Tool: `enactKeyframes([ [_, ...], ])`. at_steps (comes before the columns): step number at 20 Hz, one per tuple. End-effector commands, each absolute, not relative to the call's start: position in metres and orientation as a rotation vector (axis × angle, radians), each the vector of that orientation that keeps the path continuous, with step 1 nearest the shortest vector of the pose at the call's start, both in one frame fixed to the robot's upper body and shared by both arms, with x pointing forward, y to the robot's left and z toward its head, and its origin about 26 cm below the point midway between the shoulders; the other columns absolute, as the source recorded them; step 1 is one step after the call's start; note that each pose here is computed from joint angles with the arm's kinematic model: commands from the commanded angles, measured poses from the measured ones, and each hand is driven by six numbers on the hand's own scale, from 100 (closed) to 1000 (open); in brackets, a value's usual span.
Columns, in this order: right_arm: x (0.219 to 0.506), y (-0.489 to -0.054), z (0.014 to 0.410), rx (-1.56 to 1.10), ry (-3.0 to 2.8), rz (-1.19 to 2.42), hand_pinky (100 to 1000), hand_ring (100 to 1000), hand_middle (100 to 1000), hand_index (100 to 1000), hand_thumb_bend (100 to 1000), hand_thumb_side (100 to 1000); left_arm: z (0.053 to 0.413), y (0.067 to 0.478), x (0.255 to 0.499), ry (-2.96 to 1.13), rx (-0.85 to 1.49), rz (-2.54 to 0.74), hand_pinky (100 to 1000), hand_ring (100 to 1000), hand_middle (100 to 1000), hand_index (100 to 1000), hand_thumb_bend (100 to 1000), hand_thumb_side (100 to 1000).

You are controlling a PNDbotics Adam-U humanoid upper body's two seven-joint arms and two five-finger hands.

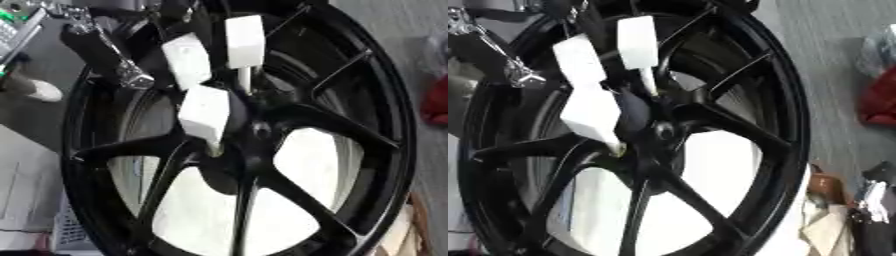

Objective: Pull the pin out of the wheel hub.

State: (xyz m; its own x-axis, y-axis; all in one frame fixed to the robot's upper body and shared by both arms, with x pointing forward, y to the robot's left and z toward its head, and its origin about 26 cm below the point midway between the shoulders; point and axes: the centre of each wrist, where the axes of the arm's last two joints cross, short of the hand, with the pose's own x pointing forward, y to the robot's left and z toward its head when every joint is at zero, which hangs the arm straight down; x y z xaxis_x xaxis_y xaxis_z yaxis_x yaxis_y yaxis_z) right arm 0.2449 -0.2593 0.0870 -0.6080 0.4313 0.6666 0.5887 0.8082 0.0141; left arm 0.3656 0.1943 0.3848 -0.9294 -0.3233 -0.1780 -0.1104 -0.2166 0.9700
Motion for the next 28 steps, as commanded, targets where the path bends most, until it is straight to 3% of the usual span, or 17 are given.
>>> enactKeyframes([
  [1, 0.245, -0.259, 0.091, -0.740, -2.337, -0.313, 518, 901, 855, 833, 100, 576, 0.393, 0.194, 0.363, -1.765, 0.546, -2.504, 813, 808, 675, 790, 171, 100],
  [8, 0.245, -0.260, 0.092, -0.743, -2.336, -0.323, 519, 901, 855, 833, 100, 577, 0.391, 0.193, 0.364, -1.731, 0.502, -2.522, 800, 774, 625, 749, 108, 114],
  [15, 0.245, -0.260, 0.092, -0.745, -2.331, -0.326, 519, 901, 855, 833, 100, 578, 0.391, 0.194, 0.365, -1.742, 0.467, -2.502, 746, 618, 437, 540, 100, 127],
  [19, 0.246, -0.259, 0.092, -0.737, -2.332, -0.325, 518, 901, 854, 834, 100, 579, 0.391, 0.193, 0.370, -1.735, 0.466, -2.471, 737, 575, 356, 454, 100, 131],
  [25, 0.246, -0.258, 0.093, -0.731, -2.331, -0.325, 518, 901, 855, 834, 100, 582, 0.391, 0.195, 0.380, -1.743, 0.450, -2.428, 694, 515, 277, 294, 100, 171],
  [28, 0.246, -0.258, 0.093, -0.731, -2.329, -0.325, 518, 902, 855, 834, 100, 582, 0.396, 0.197, 0.380, -1.794, 0.423, -2.387, 678, 501, 255, 256, 100, 183],
])
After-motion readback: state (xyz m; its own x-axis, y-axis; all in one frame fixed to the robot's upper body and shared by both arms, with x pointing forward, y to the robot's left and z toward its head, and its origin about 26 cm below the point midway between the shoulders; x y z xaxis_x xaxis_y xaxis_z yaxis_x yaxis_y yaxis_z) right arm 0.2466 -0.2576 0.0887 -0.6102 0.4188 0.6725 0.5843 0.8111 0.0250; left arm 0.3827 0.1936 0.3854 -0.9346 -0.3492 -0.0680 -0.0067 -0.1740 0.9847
